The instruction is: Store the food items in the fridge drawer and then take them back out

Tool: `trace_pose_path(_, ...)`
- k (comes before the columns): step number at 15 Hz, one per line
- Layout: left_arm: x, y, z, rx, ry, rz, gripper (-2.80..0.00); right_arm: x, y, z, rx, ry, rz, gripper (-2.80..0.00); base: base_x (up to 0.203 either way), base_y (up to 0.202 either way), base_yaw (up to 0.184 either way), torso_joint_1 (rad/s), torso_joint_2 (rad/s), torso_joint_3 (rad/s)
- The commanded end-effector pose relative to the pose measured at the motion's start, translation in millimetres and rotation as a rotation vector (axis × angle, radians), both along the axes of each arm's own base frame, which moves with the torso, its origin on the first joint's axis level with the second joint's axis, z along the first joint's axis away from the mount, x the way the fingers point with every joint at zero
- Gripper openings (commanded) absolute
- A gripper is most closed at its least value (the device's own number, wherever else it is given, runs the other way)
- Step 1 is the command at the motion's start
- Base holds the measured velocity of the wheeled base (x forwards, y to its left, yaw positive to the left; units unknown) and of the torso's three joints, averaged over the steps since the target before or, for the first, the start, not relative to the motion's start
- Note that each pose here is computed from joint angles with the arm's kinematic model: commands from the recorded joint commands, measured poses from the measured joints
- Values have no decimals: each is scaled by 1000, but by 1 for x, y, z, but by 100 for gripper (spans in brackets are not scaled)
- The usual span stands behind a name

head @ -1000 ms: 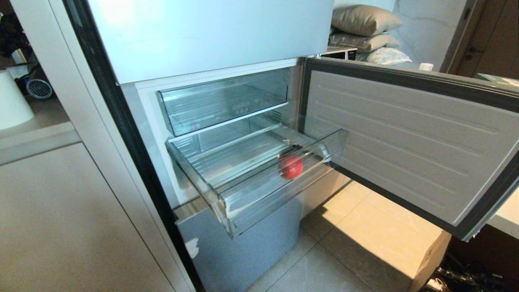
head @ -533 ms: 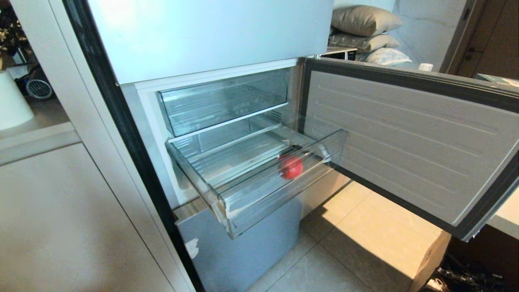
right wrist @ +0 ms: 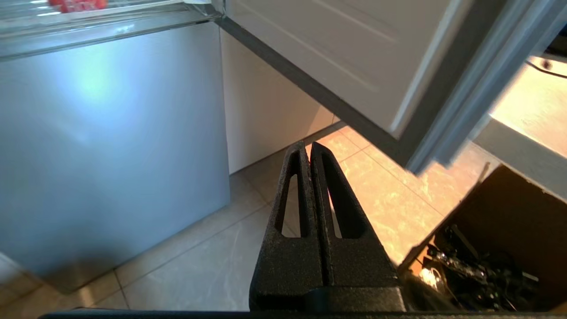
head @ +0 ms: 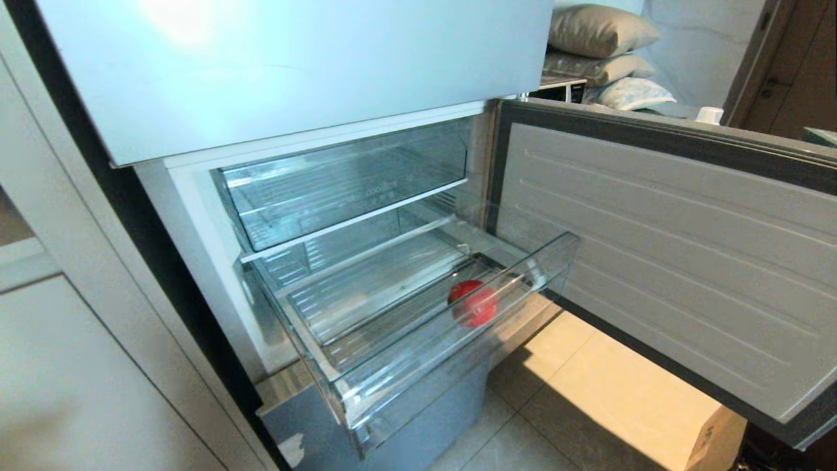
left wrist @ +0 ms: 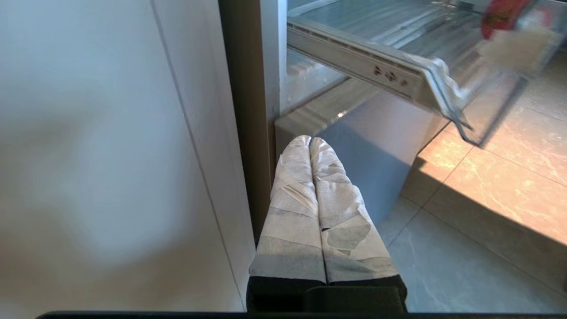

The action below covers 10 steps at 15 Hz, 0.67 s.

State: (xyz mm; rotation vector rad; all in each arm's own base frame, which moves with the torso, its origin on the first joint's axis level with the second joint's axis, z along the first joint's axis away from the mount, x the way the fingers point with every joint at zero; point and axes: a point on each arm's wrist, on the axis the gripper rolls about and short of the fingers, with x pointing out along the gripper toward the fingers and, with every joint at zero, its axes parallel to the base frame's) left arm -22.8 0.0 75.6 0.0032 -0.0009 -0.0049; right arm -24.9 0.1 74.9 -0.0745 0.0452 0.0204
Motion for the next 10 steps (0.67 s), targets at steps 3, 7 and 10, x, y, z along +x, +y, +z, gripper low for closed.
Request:
trace_pose_path(3,0,0,0,0,2,0,-280,0,0,0,0,2,1,-280,18,0,0,7,4,1)
trace_pose_path(7,0,0,-1,0,2,0,-280,0,0,0,-2,2,-2,-280,0,0,0,0,0,0)
trace_pose_path(10,0,0,0,0,1,0,-280,0,0,0,-2,3,-3,-280,0,0,0,104,-202,-100)
